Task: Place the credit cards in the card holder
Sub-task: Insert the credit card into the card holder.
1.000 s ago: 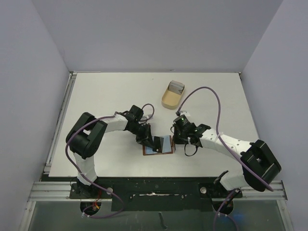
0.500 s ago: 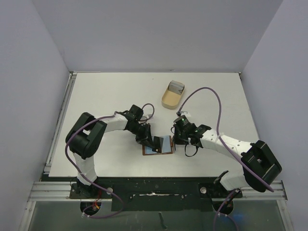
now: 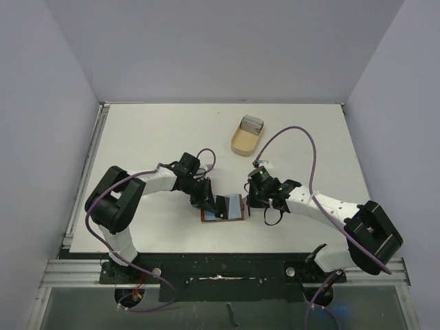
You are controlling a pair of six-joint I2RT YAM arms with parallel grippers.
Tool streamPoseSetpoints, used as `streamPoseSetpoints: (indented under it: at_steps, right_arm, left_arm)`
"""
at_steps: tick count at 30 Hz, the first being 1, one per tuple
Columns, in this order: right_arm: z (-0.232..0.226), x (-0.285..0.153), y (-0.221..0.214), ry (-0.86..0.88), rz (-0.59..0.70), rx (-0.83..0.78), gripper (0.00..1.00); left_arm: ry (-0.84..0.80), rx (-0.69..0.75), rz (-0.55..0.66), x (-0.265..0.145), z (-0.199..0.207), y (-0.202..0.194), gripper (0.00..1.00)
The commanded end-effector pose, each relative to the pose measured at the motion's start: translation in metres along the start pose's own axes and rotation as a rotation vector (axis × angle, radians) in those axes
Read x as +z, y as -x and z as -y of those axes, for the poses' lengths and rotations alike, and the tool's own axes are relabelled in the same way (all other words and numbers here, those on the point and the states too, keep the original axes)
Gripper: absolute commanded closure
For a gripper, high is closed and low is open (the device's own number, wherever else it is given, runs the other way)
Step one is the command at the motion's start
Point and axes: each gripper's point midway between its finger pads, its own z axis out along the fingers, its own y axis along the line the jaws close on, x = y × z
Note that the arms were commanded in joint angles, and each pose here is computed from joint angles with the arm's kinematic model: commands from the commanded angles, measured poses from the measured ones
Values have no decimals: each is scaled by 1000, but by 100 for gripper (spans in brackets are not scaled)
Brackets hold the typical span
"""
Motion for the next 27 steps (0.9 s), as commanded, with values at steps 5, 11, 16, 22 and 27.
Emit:
streamPoseSetpoints:
  at_steps: [5, 11, 16, 22, 27]
  right_arm:
    - [-7, -2, -20, 19, -44, -28, 100]
    - [-19, -1, -27, 39, -55, -43, 100]
    - [-28, -1, -33, 44, -61, -54, 100]
    - [-35, -1, -40, 46, -68, -68, 100]
    - [-32, -3, -41, 29, -67, -66, 100]
  left_arm:
    - [-30, 45, 111, -9, 9, 12, 100]
    - [-53, 59, 155, -14, 16, 16, 100]
    - [-90, 59, 182, -11, 20, 15, 100]
    - [-91, 65, 205, -7, 18, 11, 100]
    - [-87, 86, 195, -11, 16, 7, 100]
